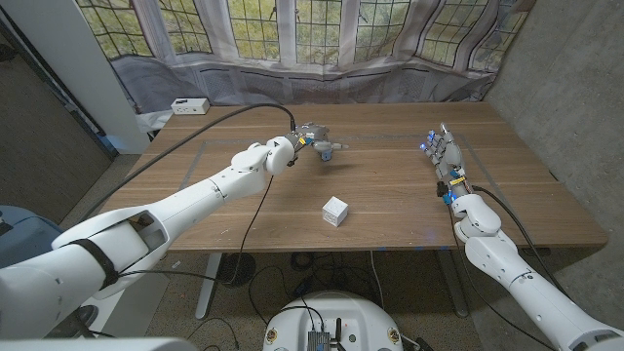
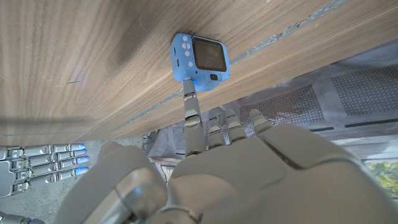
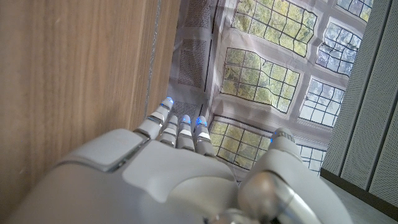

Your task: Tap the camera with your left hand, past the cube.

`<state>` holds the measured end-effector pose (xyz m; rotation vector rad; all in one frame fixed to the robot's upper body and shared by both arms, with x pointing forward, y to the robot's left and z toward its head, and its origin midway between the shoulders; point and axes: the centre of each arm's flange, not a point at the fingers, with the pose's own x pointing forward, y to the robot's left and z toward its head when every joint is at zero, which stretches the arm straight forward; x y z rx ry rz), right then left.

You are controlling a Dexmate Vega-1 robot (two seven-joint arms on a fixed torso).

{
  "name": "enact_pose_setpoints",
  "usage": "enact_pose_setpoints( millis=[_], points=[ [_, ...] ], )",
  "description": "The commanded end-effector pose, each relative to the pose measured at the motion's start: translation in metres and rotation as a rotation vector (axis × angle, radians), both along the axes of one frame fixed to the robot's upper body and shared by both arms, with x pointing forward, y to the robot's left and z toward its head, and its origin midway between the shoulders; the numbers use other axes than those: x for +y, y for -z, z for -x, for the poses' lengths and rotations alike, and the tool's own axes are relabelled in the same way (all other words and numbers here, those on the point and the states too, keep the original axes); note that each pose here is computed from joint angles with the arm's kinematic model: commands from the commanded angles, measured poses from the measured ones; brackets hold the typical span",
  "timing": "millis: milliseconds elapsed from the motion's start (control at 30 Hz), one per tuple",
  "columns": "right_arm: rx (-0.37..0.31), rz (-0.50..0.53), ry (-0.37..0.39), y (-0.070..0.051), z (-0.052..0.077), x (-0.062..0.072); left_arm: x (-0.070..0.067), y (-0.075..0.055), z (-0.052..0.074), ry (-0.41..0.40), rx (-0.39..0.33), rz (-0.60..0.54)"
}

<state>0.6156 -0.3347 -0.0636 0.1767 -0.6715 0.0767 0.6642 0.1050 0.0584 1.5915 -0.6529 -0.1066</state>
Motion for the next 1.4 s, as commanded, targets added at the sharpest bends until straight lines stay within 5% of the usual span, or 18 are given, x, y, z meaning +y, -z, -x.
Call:
enact_pose_setpoints(
  millis=[33,1400],
  points=[
    [0.000,-0.001,-0.004,0.001,-0.001,0.001,0.000,-0.006,0.004,0.012,-0.020,0.016],
    [0.000,-0.004,0.002,0.002,0.003,-0.001,0.001,-0.017,0.017,0.022,-0.066,0.022]
  ],
)
